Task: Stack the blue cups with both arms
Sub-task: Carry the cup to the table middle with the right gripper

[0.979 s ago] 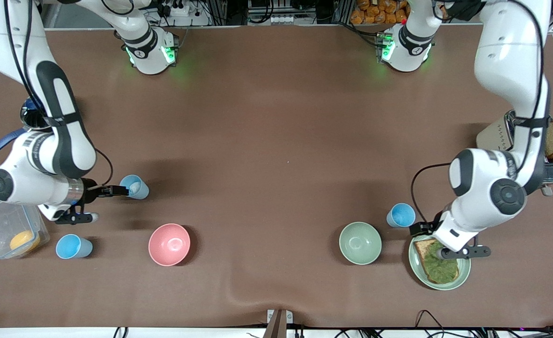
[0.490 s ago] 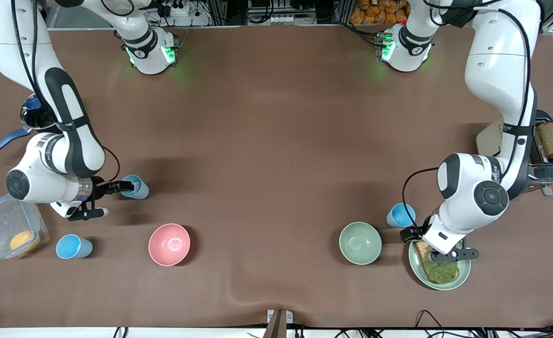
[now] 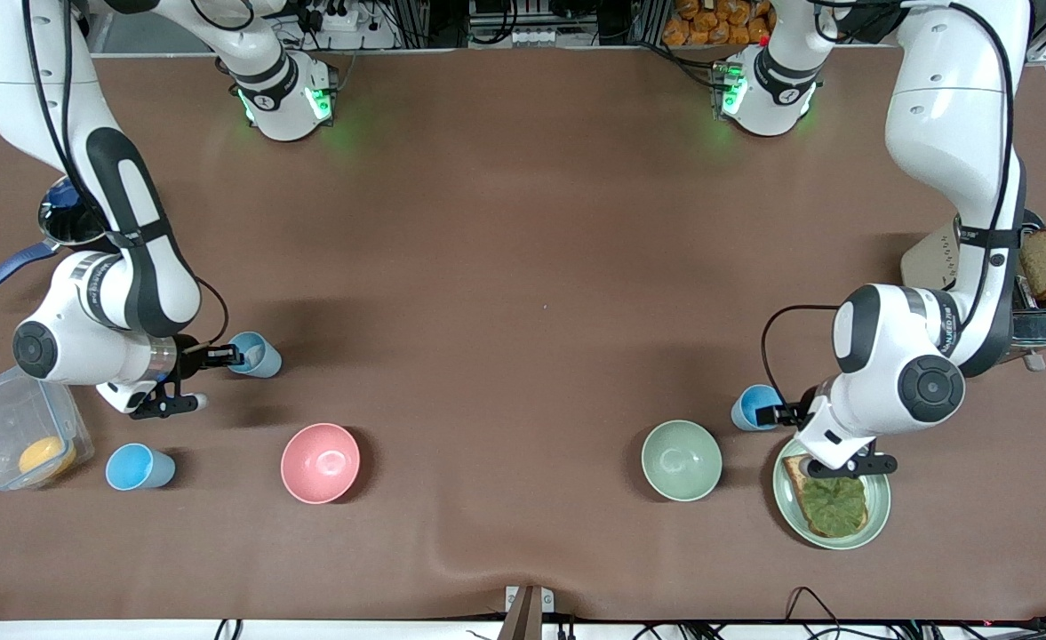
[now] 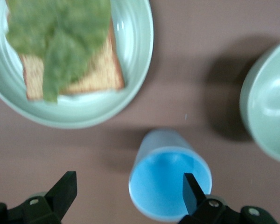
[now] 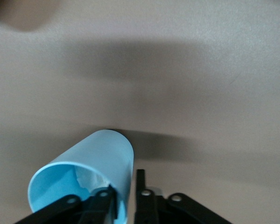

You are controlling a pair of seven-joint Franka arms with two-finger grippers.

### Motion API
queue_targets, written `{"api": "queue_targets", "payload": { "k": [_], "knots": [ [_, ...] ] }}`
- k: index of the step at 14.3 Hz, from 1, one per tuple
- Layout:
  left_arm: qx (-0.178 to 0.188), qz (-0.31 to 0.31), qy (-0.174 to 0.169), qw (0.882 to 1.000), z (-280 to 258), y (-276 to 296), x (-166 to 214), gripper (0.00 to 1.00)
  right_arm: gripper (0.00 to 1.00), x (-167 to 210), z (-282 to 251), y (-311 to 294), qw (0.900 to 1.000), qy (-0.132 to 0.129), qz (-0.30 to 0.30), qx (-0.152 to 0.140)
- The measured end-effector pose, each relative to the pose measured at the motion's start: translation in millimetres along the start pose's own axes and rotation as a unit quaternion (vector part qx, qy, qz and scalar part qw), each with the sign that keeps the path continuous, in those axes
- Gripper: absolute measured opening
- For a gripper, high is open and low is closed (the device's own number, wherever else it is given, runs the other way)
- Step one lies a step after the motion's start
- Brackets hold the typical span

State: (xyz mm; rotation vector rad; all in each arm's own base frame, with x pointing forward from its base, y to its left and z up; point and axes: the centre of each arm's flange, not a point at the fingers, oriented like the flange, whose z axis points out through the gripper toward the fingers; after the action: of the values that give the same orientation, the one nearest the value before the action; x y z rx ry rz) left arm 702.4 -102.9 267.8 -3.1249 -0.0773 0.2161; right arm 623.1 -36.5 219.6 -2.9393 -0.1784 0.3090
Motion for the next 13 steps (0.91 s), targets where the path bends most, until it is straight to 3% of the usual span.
{"api": "queue_targets", "payload": {
  "k": [1,3,8,13],
  "knots": [
    [0.003,0.0,-0.019,1.0,2,-1,-4,1.0,0.03,2,-3,-1,1.0,0.001,-0.001,0.0],
    [0.007,-0.003,-0.041,0.999,6,-7,-8,1.0,0.03,5,-19,-6,1.0,-0.009,-0.006,0.006],
    [0.006,-0.014,-0.046,0.999,7,-24,-6,1.0,0.03,5,-86,-41,0.997,-0.061,-0.025,0.032],
    [0.003,-0.006,-0.039,0.999,27,-11,-3,1.0,0.03,6,-96,-163,0.997,-0.068,0.005,0.036]
  ]
}}
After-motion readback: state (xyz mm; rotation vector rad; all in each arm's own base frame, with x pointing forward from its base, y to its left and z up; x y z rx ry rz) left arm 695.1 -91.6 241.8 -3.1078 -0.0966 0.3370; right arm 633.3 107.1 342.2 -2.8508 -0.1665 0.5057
